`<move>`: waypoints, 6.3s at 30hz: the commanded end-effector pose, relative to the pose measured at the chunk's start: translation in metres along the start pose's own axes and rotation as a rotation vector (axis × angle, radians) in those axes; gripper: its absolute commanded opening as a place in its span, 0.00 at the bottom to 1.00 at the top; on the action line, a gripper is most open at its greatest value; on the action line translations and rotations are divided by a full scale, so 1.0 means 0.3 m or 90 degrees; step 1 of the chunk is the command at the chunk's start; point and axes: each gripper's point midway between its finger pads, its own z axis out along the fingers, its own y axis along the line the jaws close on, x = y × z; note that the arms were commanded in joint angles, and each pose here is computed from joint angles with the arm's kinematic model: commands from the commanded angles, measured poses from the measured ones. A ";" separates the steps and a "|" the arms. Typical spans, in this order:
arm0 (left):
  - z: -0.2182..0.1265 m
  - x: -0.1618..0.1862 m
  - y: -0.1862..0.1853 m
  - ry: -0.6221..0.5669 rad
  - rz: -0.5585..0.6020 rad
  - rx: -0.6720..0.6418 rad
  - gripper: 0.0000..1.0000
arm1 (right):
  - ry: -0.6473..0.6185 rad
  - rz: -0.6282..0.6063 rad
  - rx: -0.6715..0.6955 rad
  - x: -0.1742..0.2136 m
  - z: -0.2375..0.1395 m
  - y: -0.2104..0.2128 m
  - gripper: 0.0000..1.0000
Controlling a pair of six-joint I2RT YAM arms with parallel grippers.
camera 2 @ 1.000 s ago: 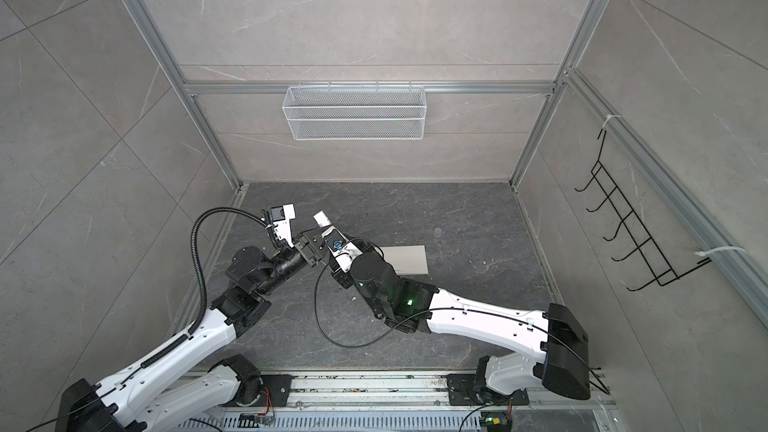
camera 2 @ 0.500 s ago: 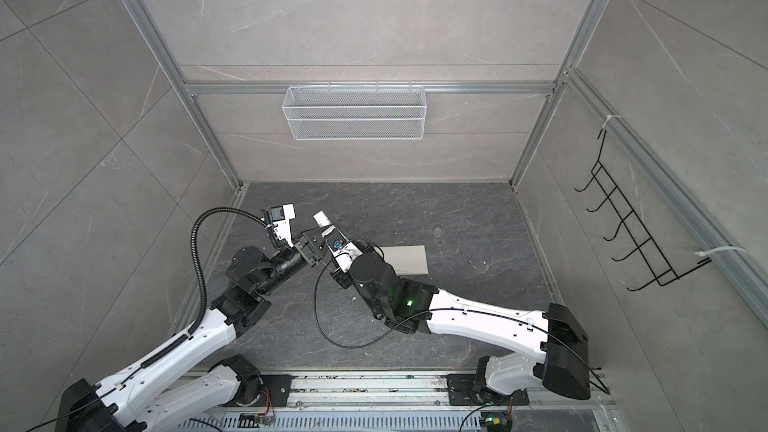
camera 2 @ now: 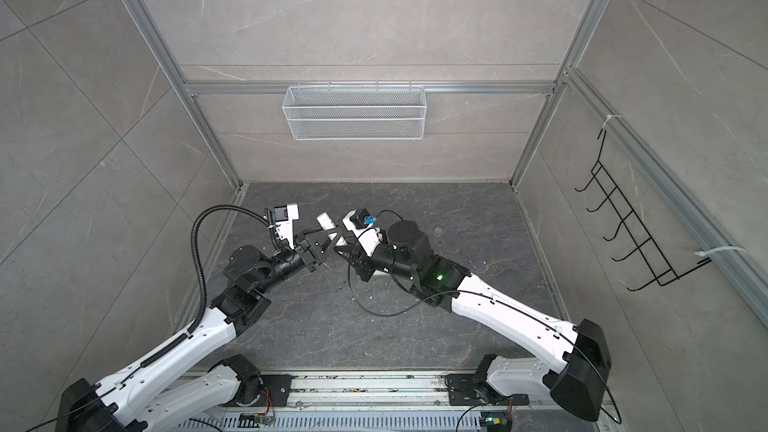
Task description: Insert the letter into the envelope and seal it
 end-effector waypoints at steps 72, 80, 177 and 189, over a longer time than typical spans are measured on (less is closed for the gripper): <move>0.010 -0.122 -0.001 -0.077 -0.061 -0.044 0.00 | -0.085 -0.214 0.445 -0.051 0.055 -0.032 0.20; 0.016 -0.113 -0.012 -0.068 -0.055 -0.029 0.00 | -0.094 -0.181 0.385 -0.060 0.052 -0.007 0.00; 0.009 -0.113 -0.066 -0.072 -0.027 0.030 0.00 | -0.177 -0.323 0.375 -0.068 -0.025 -0.012 0.34; 0.013 -0.101 -0.052 -0.066 -0.024 0.023 0.00 | -0.176 -0.285 0.335 -0.083 -0.031 0.016 0.00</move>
